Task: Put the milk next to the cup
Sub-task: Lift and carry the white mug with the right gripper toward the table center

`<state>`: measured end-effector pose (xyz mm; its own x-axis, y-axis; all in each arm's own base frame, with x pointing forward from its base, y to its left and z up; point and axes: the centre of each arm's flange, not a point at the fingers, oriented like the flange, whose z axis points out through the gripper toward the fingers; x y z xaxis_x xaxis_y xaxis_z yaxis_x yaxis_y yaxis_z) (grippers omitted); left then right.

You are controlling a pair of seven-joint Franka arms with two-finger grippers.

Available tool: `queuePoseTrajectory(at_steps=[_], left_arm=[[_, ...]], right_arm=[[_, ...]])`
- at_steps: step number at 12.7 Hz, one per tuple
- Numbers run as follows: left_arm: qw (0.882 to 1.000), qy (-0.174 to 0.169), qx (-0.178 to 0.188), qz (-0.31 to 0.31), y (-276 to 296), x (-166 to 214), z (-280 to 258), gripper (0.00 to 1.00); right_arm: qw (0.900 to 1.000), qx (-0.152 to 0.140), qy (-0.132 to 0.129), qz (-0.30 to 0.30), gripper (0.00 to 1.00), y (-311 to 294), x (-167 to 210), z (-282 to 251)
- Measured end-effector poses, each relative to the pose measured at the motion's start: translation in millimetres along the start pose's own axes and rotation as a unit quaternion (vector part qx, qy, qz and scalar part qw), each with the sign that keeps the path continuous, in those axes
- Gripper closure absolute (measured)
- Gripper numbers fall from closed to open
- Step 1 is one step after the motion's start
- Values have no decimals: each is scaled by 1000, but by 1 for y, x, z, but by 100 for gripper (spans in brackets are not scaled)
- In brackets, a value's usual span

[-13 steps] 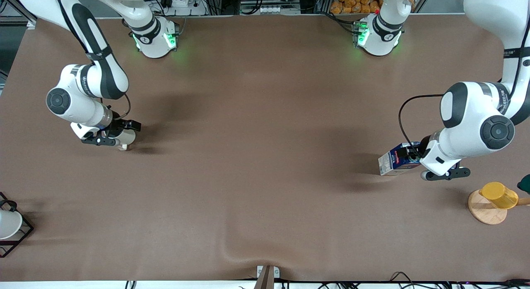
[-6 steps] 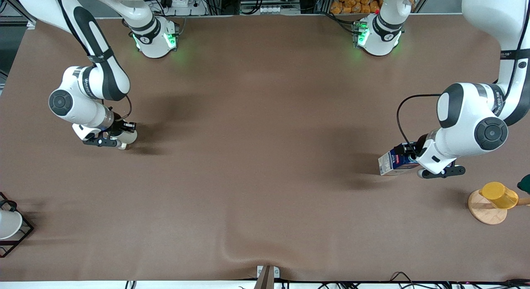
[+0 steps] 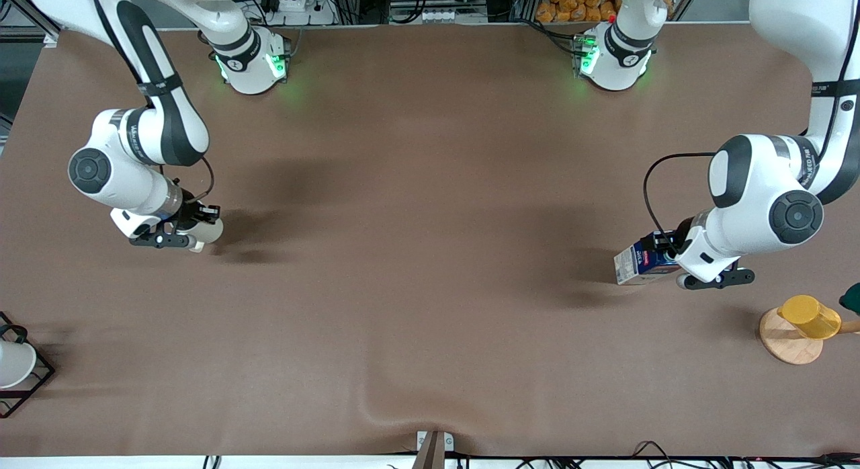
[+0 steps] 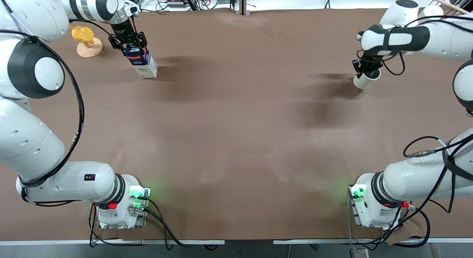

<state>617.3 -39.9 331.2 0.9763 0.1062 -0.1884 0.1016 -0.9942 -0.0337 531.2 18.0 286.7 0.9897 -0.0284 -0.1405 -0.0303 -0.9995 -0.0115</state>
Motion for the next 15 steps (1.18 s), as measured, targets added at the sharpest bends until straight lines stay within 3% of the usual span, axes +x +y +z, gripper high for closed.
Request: queuePoseTrajectory(at_steps=[3, 6, 7, 10, 12, 15], left_arm=[[1000, 3, 0, 0, 0, 1, -3, 15], [1000, 11, -2, 3, 4, 1, -13, 15], [1000, 9, -2, 5, 5, 0, -13, 21], [1000, 7, -1, 6, 5, 0, -13, 25], [1000, 8, -1, 6, 5, 0, -14, 35], [1000, 12, -2, 7, 6, 1, -18, 37]], right_arm=[[1000, 5, -4, -29, 96, -83, 9, -52], [997, 43, 11, -64, 96, -166, 19, -87], [996, 45, 11, -73, 96, -193, 23, -83], [996, 37, 6, -77, 96, -286, 20, -50], [995, 30, 6, -92, 96, -358, -7, -16], [990, 7, -17, -139, 96, -424, -57, 33]])
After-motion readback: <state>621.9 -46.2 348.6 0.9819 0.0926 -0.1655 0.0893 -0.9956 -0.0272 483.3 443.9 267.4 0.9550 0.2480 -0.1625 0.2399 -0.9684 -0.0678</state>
